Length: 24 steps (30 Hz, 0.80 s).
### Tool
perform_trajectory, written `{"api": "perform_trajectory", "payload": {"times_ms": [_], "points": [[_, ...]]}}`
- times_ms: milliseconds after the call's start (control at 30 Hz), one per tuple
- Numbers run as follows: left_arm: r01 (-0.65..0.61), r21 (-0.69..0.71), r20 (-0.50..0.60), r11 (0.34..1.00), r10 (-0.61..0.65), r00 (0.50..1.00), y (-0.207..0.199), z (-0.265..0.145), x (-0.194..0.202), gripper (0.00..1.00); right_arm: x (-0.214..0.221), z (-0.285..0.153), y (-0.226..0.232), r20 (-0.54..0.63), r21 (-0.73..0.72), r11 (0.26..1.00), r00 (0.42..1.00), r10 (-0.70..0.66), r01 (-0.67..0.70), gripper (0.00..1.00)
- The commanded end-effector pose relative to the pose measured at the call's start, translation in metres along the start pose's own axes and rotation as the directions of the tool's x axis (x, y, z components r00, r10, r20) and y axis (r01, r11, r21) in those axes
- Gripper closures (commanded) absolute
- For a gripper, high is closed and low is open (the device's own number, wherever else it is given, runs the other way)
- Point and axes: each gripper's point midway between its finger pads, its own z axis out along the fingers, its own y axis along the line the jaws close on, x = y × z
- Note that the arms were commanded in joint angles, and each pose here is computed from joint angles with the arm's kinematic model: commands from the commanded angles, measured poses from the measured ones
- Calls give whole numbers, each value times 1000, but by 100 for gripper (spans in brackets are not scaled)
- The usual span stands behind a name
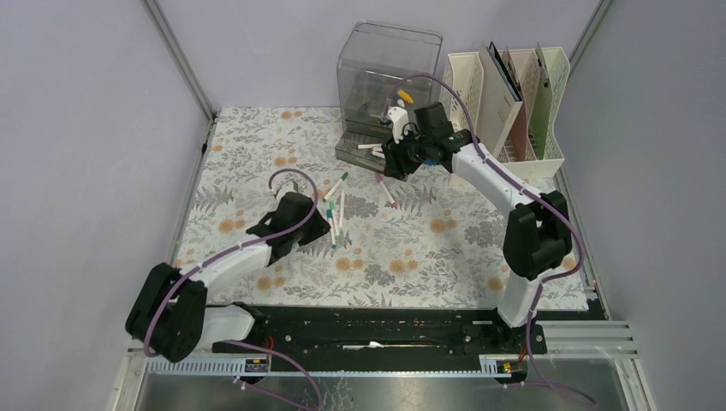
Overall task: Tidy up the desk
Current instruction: Place the stationery in the drawer, then pick up the stationery from the center of the board.
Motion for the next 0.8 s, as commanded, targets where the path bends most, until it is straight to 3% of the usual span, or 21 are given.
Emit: {"api": "perform_trajectory", "payload": {"times_ms": [0, 333, 767], "points": [[-10, -38, -29, 999, 9, 1000, -12, 10, -11, 56, 8, -14, 27, 8, -66, 997, 999, 47, -46, 48], [-96, -150, -140, 984, 75, 987, -12, 38, -8, 70, 28, -29, 36, 17, -49, 998, 999, 43, -42, 46], [-143, -203, -171, 969, 109, 979, -7, 49, -10, 70, 28, -31, 40, 28, -61, 997, 998, 52, -50, 45]]}}
